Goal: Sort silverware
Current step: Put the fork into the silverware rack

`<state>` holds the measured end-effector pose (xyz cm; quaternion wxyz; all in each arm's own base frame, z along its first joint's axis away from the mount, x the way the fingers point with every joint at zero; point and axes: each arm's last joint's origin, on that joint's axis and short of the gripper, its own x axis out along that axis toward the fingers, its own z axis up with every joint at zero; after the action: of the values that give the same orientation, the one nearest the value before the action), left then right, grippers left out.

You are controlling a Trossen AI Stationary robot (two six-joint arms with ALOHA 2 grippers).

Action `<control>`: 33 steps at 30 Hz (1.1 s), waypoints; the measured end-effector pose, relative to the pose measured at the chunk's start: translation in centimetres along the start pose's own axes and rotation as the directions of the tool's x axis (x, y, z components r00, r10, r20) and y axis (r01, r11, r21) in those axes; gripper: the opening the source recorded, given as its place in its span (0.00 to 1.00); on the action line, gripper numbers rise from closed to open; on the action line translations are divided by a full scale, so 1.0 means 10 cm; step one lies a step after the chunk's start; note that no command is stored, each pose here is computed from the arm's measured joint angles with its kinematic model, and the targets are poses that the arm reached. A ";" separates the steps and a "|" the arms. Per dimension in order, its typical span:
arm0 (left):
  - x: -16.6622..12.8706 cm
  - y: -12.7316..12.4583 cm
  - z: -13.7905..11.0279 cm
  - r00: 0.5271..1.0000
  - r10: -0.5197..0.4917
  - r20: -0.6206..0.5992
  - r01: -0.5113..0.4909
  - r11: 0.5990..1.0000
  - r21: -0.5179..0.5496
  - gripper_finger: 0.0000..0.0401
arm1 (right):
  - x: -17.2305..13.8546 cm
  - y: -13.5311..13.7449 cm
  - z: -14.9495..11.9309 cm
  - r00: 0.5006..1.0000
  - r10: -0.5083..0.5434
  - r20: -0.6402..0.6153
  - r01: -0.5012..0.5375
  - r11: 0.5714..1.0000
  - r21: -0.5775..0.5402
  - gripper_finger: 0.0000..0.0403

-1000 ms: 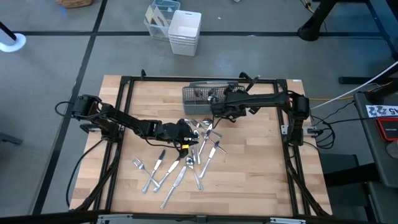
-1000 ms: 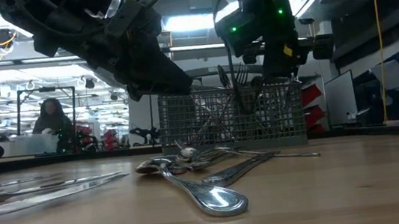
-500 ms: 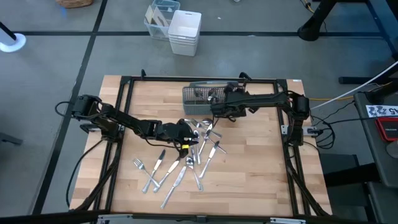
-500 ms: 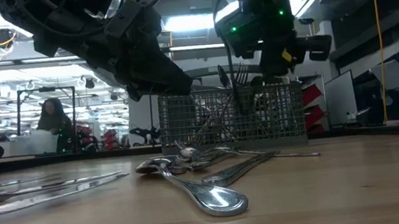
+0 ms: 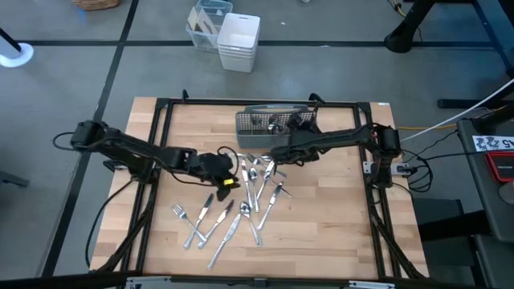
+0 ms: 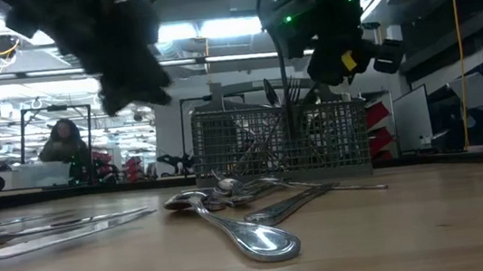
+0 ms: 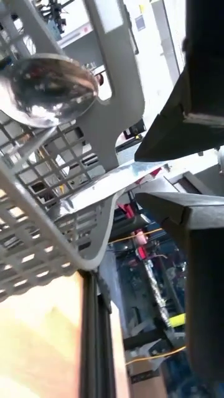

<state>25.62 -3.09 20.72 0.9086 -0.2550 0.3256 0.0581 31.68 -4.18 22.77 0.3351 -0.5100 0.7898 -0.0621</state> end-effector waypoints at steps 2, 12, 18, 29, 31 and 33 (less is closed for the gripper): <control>-0.11 -0.01 -0.03 0.998 -0.026 -0.053 0.023 0.997 -0.069 0.31 | -0.05 0.03 0.02 1.000 -0.002 0.013 0.002 1.000 0.029 0.23; -0.33 -0.20 -0.33 0.948 -0.115 -0.297 0.013 0.945 -0.325 0.31 | -0.35 0.21 0.12 0.992 0.045 0.122 -0.068 0.979 0.190 0.23; -0.38 -0.40 -0.53 0.917 -0.162 -0.364 -0.006 0.907 -0.420 0.31 | -0.53 0.36 0.20 0.957 0.167 0.239 -0.233 0.930 0.283 0.23; -0.57 -0.60 -0.96 0.820 -0.130 -0.558 -0.401 0.566 -0.720 0.31 | -0.88 0.54 0.45 0.790 0.301 0.534 -0.493 0.830 0.260 0.23; -0.61 -0.61 -1.02 0.803 -0.114 -0.584 -0.467 0.489 -0.737 0.31 | -0.93 0.56 0.48 0.768 0.302 0.565 -0.506 0.826 0.247 0.23; -0.63 -0.63 -1.07 0.791 -0.101 -0.604 -0.515 0.423 -0.746 0.31 | -0.97 0.57 0.50 0.748 0.298 0.592 -0.516 0.823 0.238 0.23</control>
<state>16.33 -13.50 20.28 0.4809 -0.6493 0.5290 0.2593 32.74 7.93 20.91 0.6388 -0.2410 0.7307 0.0026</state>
